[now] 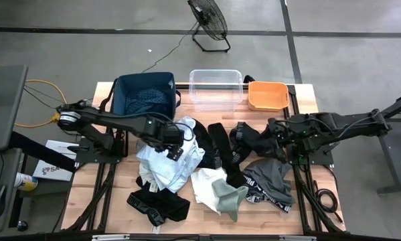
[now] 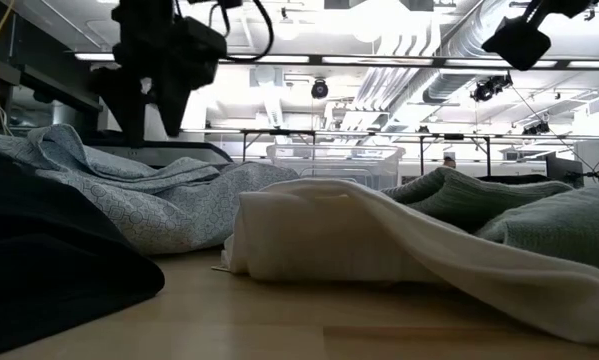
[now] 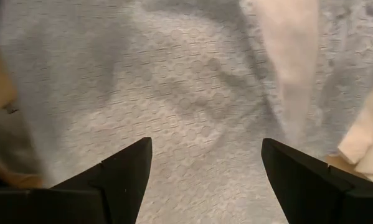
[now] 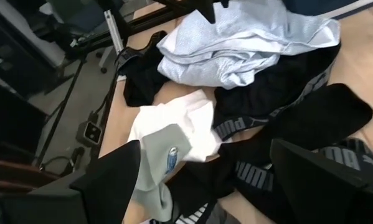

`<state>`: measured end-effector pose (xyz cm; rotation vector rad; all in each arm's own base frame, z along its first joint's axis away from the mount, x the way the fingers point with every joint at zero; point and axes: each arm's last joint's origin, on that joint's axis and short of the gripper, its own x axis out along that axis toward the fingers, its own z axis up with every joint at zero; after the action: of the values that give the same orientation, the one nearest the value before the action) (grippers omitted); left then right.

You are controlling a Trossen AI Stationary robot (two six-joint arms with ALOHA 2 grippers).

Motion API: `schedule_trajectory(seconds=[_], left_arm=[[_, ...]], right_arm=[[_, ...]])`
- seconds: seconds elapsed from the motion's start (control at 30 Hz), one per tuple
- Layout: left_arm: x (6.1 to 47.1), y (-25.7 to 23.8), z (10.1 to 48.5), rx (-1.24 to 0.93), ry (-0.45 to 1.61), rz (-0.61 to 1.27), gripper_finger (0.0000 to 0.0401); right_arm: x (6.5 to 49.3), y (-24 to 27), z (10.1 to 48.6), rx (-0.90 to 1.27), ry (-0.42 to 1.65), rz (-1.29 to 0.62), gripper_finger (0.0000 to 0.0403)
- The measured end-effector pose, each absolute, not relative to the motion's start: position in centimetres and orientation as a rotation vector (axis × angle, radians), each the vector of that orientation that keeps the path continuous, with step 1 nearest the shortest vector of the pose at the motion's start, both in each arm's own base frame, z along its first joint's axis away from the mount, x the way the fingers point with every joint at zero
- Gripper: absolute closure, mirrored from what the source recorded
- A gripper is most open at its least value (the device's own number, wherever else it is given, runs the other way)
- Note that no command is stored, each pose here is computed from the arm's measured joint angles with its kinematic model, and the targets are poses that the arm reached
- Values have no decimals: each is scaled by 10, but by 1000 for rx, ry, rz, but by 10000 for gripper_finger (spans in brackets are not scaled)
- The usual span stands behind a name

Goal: Pick & Place Cloths
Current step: Put the white plaid shirt into the blue bin

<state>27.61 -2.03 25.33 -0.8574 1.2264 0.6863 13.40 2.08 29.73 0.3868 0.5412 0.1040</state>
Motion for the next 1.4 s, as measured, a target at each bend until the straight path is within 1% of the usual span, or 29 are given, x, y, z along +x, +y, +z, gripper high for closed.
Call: schedule_trajectory(seconds=[0.3, 0.5, 1.13, 1.2, 1.27, 1.4], left_arm=[[284, -20, 235, -790, 1312, 704, 104], [286, -19, 224, -740, 1362, 759, 104], [302, -22, 174, -690, 1564, 826, 105], [303, -22, 170, -690, 1576, 828, 113], [304, -22, 166, -693, 1588, 827, 131], [305, -22, 165, -697, 1586, 821, 189]], right_arm=[[131, 21, 297, 380, 561, 134, 53], [130, 21, 295, 380, 577, 129, 53], [129, 20, 294, 445, 596, 83, 53], [129, 20, 294, 446, 594, 72, 53], [129, 20, 294, 449, 594, 71, 53], [129, 20, 294, 462, 595, 67, 53]])
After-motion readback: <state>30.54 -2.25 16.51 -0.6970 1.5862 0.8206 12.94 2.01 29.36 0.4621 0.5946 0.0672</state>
